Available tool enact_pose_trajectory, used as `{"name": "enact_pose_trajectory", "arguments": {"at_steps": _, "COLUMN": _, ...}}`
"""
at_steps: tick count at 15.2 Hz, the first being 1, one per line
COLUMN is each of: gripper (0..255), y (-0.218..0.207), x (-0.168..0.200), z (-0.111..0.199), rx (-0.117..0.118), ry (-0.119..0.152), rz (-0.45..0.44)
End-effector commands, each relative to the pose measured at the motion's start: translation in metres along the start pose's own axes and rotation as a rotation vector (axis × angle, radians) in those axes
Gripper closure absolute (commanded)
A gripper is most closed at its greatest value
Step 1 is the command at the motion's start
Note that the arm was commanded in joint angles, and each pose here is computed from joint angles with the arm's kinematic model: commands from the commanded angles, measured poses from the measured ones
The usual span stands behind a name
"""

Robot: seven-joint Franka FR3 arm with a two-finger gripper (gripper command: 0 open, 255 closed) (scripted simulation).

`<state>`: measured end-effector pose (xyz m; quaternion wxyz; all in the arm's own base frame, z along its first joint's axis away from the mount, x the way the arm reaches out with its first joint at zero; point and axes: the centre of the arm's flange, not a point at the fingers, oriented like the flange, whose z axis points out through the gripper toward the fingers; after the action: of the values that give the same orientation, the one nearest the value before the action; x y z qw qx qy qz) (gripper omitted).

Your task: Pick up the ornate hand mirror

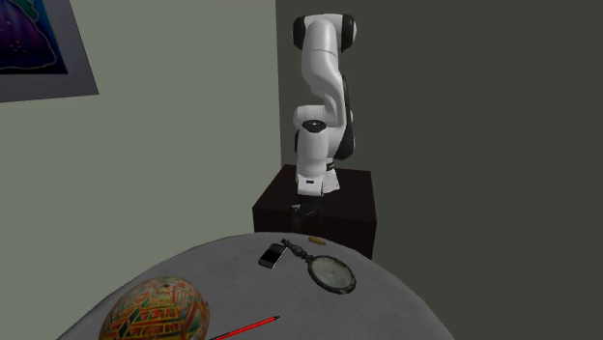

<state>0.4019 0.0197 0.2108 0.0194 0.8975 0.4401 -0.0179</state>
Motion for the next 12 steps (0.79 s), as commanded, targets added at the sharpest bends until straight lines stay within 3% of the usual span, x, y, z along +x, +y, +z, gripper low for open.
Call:
{"name": "enact_pose_trajectory", "arguments": {"at_steps": 1, "gripper": 0, "y": 0.003, "x": 0.007, "z": 0.028, "rx": -0.007, "ry": -0.004, "rz": -0.066}}
{"name": "enact_pose_trajectory", "arguments": {"at_steps": 5, "gripper": 0, "y": 0.009, "x": 0.019, "z": 0.079, "rx": -0.019, "ry": -0.014, "rz": -0.191}}
{"name": "enact_pose_trajectory", "arguments": {"at_steps": 12, "gripper": 0, "y": 0.008, "x": 0.021, "z": 0.114, "rx": -0.020, "ry": -0.015, "rz": -0.200}}
